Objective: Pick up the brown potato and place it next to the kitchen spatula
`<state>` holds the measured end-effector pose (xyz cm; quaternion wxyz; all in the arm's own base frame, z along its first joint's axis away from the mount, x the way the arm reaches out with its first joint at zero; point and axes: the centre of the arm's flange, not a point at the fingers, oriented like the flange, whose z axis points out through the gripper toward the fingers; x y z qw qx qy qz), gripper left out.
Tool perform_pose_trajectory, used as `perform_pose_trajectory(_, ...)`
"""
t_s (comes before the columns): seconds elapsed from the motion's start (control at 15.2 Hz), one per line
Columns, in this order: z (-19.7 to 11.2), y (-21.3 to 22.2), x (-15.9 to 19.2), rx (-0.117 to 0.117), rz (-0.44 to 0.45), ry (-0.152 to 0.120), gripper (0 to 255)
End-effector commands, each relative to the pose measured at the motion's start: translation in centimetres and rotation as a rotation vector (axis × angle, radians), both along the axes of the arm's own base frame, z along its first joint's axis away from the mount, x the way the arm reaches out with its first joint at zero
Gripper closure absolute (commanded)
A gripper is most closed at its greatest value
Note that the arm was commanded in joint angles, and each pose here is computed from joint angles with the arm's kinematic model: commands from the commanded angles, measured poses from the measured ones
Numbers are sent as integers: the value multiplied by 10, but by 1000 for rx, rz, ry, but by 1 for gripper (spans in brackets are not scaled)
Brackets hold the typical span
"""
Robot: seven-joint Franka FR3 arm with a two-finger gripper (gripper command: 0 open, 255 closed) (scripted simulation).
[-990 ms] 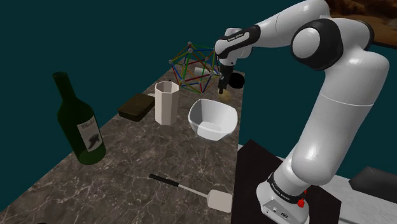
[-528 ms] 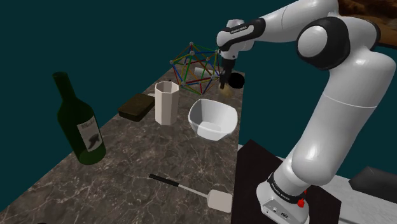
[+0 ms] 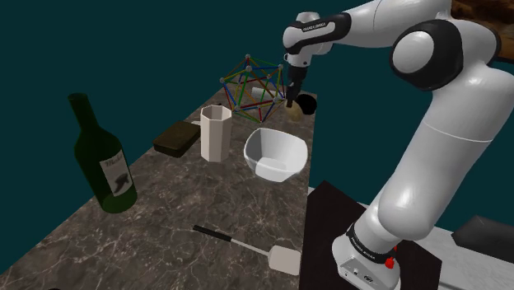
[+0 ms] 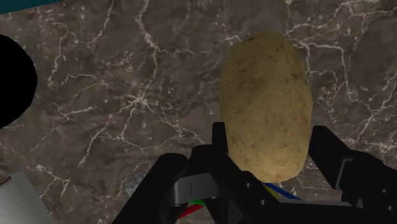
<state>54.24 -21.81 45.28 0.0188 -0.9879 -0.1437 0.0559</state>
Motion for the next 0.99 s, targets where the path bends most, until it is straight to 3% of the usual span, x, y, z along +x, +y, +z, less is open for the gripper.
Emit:
perform_pose_trajectory(0.0, 3, 20, -5, 0, 0, 0, 255)
perform_pose_trajectory(0.92, 3, 201, -42, 0, 0, 0, 255)
